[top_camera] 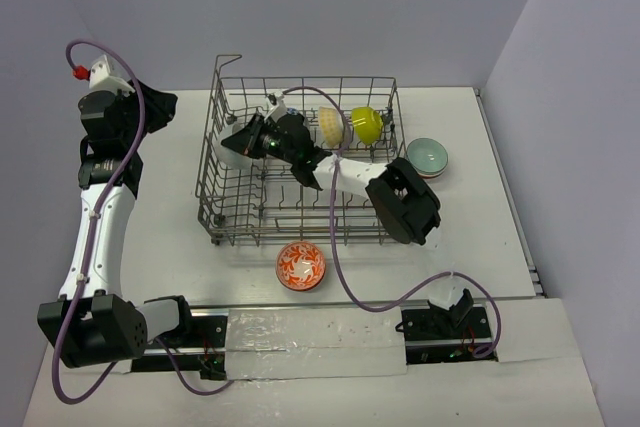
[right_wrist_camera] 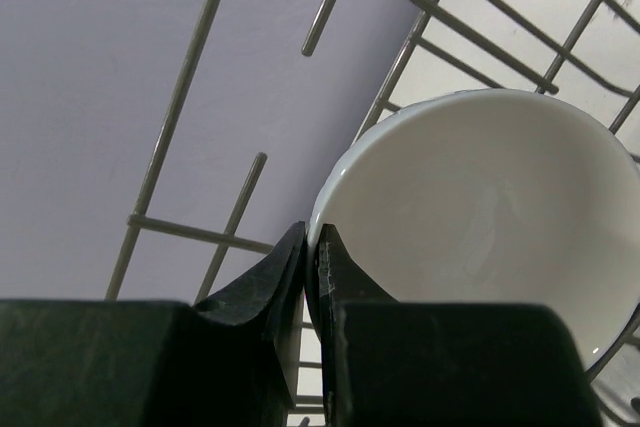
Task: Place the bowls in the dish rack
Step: Insert the bowl into the dish rack.
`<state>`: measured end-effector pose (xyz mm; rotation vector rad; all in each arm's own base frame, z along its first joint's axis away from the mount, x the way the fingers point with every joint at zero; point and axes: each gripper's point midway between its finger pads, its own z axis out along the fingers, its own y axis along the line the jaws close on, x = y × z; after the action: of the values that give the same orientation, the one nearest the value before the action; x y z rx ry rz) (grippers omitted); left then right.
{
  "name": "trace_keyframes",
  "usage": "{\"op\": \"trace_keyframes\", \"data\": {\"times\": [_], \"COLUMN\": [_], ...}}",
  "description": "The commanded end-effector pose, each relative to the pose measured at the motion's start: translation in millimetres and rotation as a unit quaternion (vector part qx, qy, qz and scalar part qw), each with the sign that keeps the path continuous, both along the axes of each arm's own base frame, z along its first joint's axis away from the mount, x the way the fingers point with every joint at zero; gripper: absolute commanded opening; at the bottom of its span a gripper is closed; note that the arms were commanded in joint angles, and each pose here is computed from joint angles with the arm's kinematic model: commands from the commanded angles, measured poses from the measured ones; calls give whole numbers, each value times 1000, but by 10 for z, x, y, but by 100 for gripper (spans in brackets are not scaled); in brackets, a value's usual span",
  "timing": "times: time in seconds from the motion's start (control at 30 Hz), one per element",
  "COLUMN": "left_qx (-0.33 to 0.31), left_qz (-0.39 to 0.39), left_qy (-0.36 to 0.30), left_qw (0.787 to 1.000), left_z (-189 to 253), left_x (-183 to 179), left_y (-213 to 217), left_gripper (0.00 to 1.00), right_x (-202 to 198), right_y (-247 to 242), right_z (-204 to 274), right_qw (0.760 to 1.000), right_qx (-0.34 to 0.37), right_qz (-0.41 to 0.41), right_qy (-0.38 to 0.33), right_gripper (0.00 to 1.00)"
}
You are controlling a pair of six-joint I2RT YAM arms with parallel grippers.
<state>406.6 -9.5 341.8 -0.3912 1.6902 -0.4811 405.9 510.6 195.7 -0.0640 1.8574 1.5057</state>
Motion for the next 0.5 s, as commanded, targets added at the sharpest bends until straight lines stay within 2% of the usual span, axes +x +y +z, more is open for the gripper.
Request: {"op": "trace_keyframes", "data": {"times": [0.0,0.47], "left_qx": [-7,-6], "left_qz": [-9,-10], "left_qy": [-20,-20], "left_qw": [1000,1000], "left_z": [95,85], "left_x": [13,17], "left_y": [-27,-35], "left_gripper": [30,30], "right_x": [-58,-101], "right_y": [-81,-63], "right_z": [-75,-112], "right_qw": [999,997], "right_qx": [-16,27], "right_qz": [-18,-18], "right_qy": [30,65], "right_gripper": [0,0]}}
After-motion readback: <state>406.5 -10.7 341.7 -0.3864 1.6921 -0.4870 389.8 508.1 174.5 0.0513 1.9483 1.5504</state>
